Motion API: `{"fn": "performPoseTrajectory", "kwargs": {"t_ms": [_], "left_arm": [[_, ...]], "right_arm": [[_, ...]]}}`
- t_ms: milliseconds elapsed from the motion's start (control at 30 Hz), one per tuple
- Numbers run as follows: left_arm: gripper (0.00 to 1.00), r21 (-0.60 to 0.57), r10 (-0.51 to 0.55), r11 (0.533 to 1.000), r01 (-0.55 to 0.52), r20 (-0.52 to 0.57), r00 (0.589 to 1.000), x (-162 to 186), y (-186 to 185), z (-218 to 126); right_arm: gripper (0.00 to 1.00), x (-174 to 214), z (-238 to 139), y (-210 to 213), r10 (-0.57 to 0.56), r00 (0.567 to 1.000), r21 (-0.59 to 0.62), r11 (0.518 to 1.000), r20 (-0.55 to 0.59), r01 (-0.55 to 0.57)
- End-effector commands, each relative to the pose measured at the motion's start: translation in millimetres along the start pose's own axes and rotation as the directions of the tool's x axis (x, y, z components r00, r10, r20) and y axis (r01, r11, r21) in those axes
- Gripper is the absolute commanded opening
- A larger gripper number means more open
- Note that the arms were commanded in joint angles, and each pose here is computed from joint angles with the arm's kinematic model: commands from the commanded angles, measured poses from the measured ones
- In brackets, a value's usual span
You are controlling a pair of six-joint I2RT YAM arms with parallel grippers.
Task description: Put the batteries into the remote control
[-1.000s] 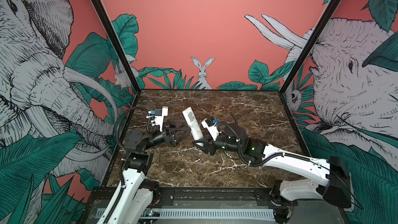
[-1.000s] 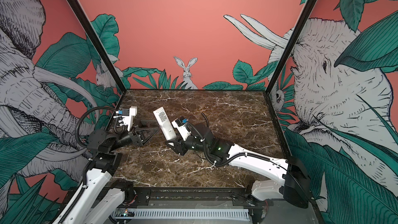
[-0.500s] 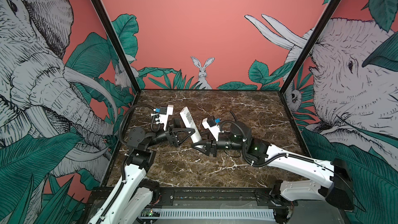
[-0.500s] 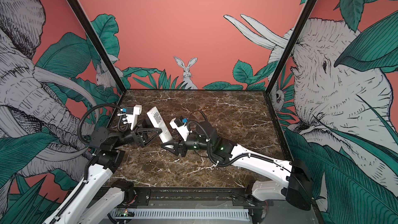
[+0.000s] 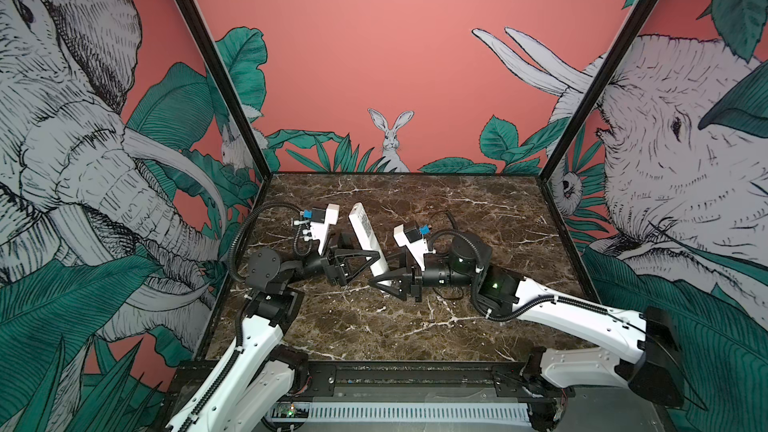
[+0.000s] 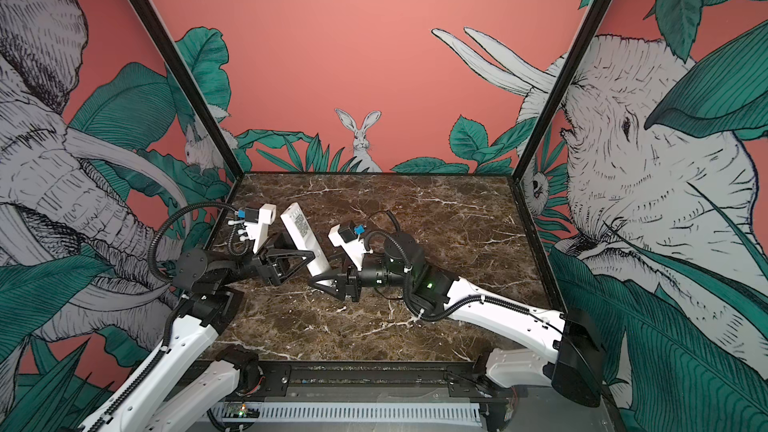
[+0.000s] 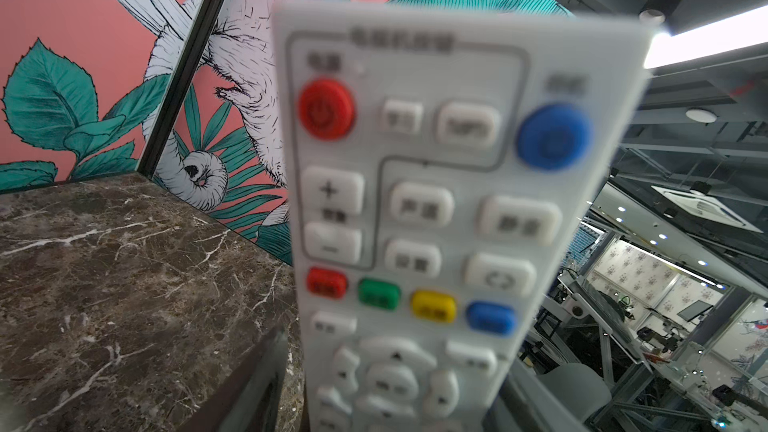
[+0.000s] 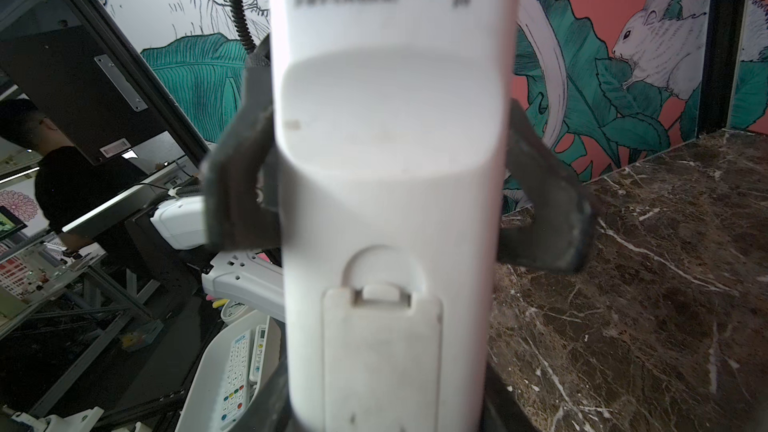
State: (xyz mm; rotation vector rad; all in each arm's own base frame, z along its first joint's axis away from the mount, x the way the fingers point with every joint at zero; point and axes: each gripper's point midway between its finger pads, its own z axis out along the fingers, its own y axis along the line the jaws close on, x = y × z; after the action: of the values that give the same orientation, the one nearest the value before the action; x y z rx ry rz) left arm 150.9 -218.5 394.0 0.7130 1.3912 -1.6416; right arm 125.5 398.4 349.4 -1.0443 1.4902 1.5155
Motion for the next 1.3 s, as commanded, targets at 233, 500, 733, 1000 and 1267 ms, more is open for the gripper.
{"fn": "performPoseTrajectory", "kwargs": {"t_ms": [233, 500, 733, 1000, 1267], "left_arm": [[0.43, 0.044, 0.069, 0.997, -0.07, 0.028, 0.997, -14, -21, 2], [0.23, 0.028, 0.061, 0.998, -0.061, 0.022, 0.998, -13, -17, 3], [0.17, -0.013, 0.055, 0.998, -0.055, 0.004, 0.998, -9, -6, 5], [0.14, -0.114, 0.044, 0.993, -0.043, -0.001, 0.999, -7, 15, 5], [0.13, -0.298, 0.018, 0.954, -0.021, -0.014, 1.0, 0, 51, -2]], "right_arm": [[0.14, -17, -6, 17, -0.047, 0.996, -0.084, 0.995, 0.079, 0.053], [0.23, -16, -4, 16, -0.049, 0.995, -0.095, 0.994, 0.091, 0.057], [0.61, -10, -3, 6, -0.05, 0.997, -0.038, 0.998, 0.054, 0.052], [0.9, -2, -13, -4, -0.063, 0.998, 0.053, 0.997, 0.026, 0.061], [0.99, 13, -28, -23, -0.07, 0.997, 0.193, 0.978, -0.028, 0.074]]}}
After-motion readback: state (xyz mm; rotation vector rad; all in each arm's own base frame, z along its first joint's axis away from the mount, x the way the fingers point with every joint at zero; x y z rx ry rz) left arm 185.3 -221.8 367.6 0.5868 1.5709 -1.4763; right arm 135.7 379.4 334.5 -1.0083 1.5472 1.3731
